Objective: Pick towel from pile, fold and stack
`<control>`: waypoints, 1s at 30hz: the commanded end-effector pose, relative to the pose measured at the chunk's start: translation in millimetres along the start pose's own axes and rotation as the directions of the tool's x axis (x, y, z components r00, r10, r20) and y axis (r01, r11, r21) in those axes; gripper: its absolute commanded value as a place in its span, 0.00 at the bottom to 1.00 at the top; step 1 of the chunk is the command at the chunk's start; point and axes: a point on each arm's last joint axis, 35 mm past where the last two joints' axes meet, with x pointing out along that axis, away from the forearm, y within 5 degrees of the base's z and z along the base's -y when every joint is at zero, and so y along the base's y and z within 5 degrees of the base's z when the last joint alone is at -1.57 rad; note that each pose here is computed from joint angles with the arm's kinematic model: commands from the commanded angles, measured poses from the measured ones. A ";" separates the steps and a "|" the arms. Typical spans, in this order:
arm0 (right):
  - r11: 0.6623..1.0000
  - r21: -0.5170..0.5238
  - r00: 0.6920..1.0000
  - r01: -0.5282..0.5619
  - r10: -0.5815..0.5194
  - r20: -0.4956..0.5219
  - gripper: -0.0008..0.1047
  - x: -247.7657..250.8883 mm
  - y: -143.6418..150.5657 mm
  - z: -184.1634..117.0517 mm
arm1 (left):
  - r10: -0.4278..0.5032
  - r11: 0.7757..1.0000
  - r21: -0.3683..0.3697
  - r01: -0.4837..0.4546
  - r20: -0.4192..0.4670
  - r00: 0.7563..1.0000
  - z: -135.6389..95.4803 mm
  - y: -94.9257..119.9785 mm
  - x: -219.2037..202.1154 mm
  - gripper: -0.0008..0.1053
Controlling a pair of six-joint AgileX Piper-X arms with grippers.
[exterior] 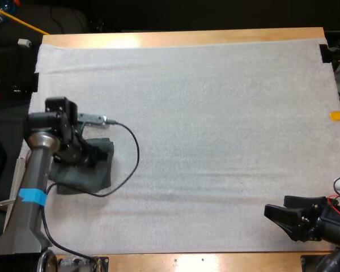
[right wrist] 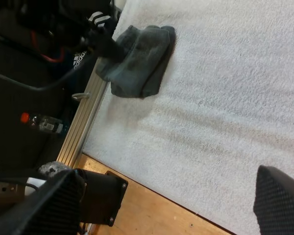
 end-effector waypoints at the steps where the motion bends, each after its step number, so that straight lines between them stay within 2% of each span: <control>1: 1.000 -0.004 1.000 -0.004 0.005 0.009 0.68 -1.1 0.7 0.7 | 0.024 1.000 -0.006 -0.024 -0.012 1.000 -2.9 0.5 12.2 0.57; 3: 1.000 0.002 1.000 -0.005 0.005 0.009 0.68 -1.1 0.7 0.7 | 0.045 0.999 -0.008 -0.045 -0.016 0.999 -5.1 1.1 24.6 0.57; 8: 1.000 0.001 1.000 -0.005 0.005 0.009 0.68 -1.1 0.7 0.7 | 0.061 0.998 -0.019 -0.062 -0.088 0.994 -7.7 1.2 52.3 0.57; 11: 1.000 0.001 1.000 -0.005 0.005 0.009 0.68 -1.1 0.7 0.7 | 0.060 0.998 -0.015 -0.063 -0.141 0.988 -8.6 1.1 60.7 0.57; 15: 1.000 0.001 1.000 -0.005 0.005 0.009 0.68 -1.1 0.7 0.7 | 0.052 0.998 -0.015 -0.055 -0.154 0.987 -8.0 0.8 57.8 0.57; 21: 1.000 0.001 1.000 -0.005 0.005 0.009 0.68 -1.1 0.7 0.7 | 0.002 1.000 -0.021 -0.005 -0.142 0.990 9.6 -0.3 23.9 0.57; 27: 1.000 -0.007 1.000 -0.004 0.005 0.009 0.68 -1.1 0.7 0.7 | 0.000 1.000 -0.020 -0.001 -0.059 0.998 34.3 0.5 -31.2 0.57; 30: 1.000 -0.014 1.000 -0.004 0.005 0.009 0.68 -1.1 0.7 0.7 | -0.036 0.999 -0.021 0.036 -0.008 0.999 42.9 -0.3 -58.5 0.57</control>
